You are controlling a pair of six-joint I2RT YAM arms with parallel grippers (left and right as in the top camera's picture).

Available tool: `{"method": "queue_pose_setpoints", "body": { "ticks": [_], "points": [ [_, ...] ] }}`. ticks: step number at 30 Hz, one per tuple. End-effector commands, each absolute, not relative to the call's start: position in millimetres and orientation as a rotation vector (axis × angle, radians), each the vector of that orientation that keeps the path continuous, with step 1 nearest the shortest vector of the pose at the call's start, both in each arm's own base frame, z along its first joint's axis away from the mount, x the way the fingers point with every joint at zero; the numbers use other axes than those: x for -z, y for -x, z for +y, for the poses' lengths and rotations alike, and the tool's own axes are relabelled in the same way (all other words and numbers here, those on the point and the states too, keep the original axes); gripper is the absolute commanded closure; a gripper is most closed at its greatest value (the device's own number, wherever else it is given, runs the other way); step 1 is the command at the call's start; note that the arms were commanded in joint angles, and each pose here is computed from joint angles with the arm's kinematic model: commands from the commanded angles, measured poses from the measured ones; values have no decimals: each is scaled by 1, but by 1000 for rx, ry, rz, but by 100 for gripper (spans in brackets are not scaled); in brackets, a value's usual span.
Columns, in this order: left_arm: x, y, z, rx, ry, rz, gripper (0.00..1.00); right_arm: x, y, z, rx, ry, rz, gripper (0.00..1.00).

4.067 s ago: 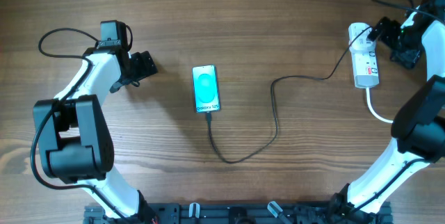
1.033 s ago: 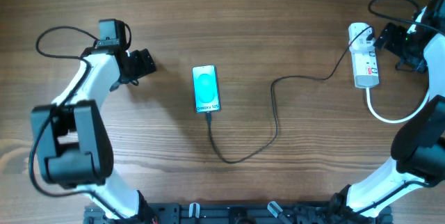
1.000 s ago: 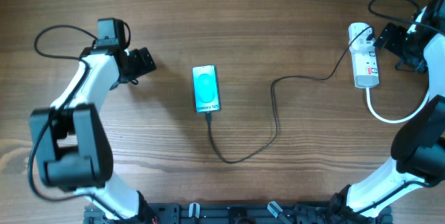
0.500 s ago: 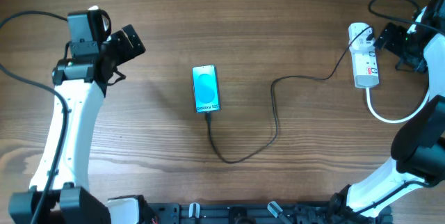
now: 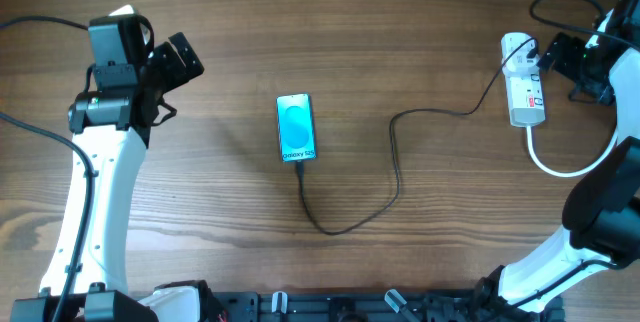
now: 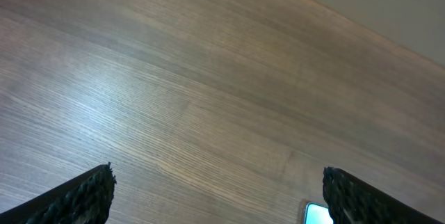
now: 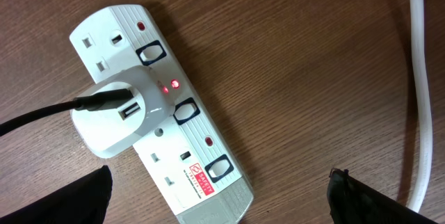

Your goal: Plug charger to phone and switch on socket

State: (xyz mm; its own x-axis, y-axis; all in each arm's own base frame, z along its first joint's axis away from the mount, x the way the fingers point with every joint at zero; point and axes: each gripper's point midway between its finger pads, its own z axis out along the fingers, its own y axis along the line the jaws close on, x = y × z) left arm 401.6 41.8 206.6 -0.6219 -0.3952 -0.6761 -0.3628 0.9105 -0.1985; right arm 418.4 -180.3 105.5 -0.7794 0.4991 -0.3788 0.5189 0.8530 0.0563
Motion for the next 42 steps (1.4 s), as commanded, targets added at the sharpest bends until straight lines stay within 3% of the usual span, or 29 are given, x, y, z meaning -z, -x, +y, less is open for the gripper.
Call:
{"method": "queue_pose_setpoints", "body": {
  "ticks": [1, 7, 13, 29, 42],
  "points": [
    [-218, -409, 36, 60, 485, 2236, 0, -111, -419, -184, 100, -731, 2637, 0],
    [-218, -435, 11, 146, 425, 2066, 0, -111, -419, -184, 100, -731, 2637, 0],
    [-185, -431, -6, 175, 380, 2045, 0, -111, -419, -184, 100, -732, 2636, 0],
    [-26, -330, -4, 131, 413, 2342, 0, -111, -419, -184, 100, -731, 2636, 0],
    [-13, -282, -13, 223, 328, 2285, 0, -111, -419, -184, 100, -732, 2636, 0]
  ]
}}
